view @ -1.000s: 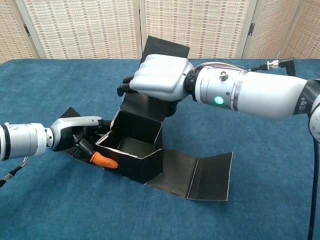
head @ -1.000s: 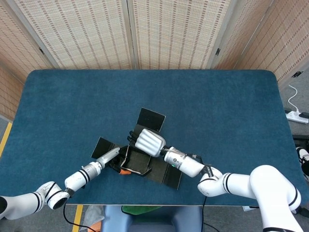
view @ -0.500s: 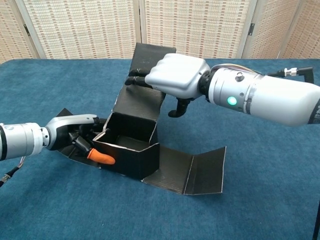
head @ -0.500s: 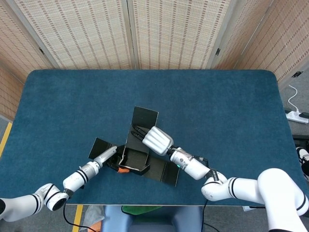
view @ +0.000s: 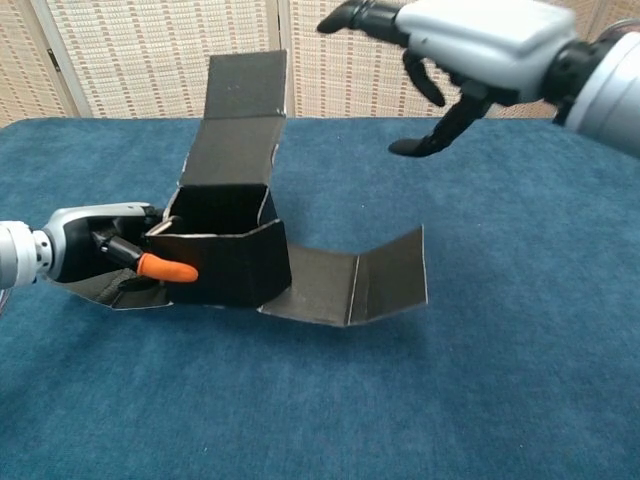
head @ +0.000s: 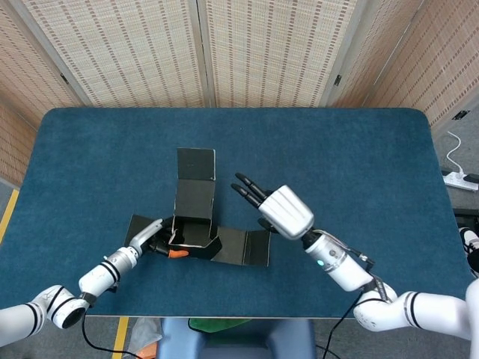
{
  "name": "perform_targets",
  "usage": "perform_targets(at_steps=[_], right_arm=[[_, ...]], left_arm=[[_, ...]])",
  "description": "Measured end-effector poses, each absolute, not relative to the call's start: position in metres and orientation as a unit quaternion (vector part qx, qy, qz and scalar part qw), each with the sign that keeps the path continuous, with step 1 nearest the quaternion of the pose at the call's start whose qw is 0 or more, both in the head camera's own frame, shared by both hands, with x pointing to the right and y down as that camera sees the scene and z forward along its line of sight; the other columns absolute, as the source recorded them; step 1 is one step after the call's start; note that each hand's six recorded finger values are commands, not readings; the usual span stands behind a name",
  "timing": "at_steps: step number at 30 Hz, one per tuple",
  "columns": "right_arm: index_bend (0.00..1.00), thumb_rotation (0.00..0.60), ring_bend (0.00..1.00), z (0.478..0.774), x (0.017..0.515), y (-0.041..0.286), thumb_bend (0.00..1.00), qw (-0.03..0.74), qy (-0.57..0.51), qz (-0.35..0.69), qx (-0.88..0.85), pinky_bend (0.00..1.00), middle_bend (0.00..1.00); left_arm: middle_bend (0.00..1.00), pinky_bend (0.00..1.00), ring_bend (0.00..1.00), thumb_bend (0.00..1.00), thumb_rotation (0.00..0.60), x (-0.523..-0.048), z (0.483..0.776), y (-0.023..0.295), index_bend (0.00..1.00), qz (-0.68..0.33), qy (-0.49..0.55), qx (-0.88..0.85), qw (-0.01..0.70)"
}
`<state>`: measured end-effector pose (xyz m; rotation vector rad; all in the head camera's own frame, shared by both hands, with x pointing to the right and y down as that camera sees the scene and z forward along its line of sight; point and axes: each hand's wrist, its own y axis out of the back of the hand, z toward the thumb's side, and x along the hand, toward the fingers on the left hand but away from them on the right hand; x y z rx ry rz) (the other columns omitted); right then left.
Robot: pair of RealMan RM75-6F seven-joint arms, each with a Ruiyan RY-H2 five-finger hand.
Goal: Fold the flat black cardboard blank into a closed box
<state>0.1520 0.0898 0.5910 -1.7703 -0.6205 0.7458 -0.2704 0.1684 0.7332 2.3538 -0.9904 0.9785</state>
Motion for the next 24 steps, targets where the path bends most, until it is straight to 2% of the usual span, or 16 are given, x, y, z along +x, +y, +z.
perform_targets(at_steps=[8,12,14,19,24], right_arm=[[0.0,0.6,0.71,0.564,0.212,0.093,0.19,0.434,-0.386,0.264,-0.77,1.0,0.09],[0.0,0.6,0.72,0.563,0.23,0.094,0.03,0.391,-0.423,0.241,-0.781,1.0,0.12],[0.0,0.6,0.72,0.566,0.235,0.095,0.0,0.375,-0.436,0.232,-0.785,1.0,0.13],[0.0,0.6,0.73,0.574,0.217,0.098,0.0,0.362,-0.446,0.209,-0.791,1.0,0.14],[0.0,0.6,0.73,0.58,0.173,0.098,0.0,0.37,-0.444,0.184,-0.795,1.0,0.14]], left_arm=[[0.42,0.86,0.66,0.21,0.6,-0.277,0.706,0.154,0.4,0.258,-0.396,0.82,0.323],[0.42,0.86,0.66,0.21,0.6,-0.276,0.692,0.147,0.4,0.211,-0.402,0.807,0.377],[0.42,0.86,0.66,0.21,0.6,-0.275,0.686,0.144,0.4,0.191,-0.402,0.8,0.401],[0.42,0.86,0.66,0.21,0.6,-0.267,0.672,0.139,0.4,0.164,-0.389,0.795,0.435],[0.41,0.86,0.66,0.21,0.6,-0.26,0.667,0.137,0.39,0.158,-0.378,0.799,0.44]])
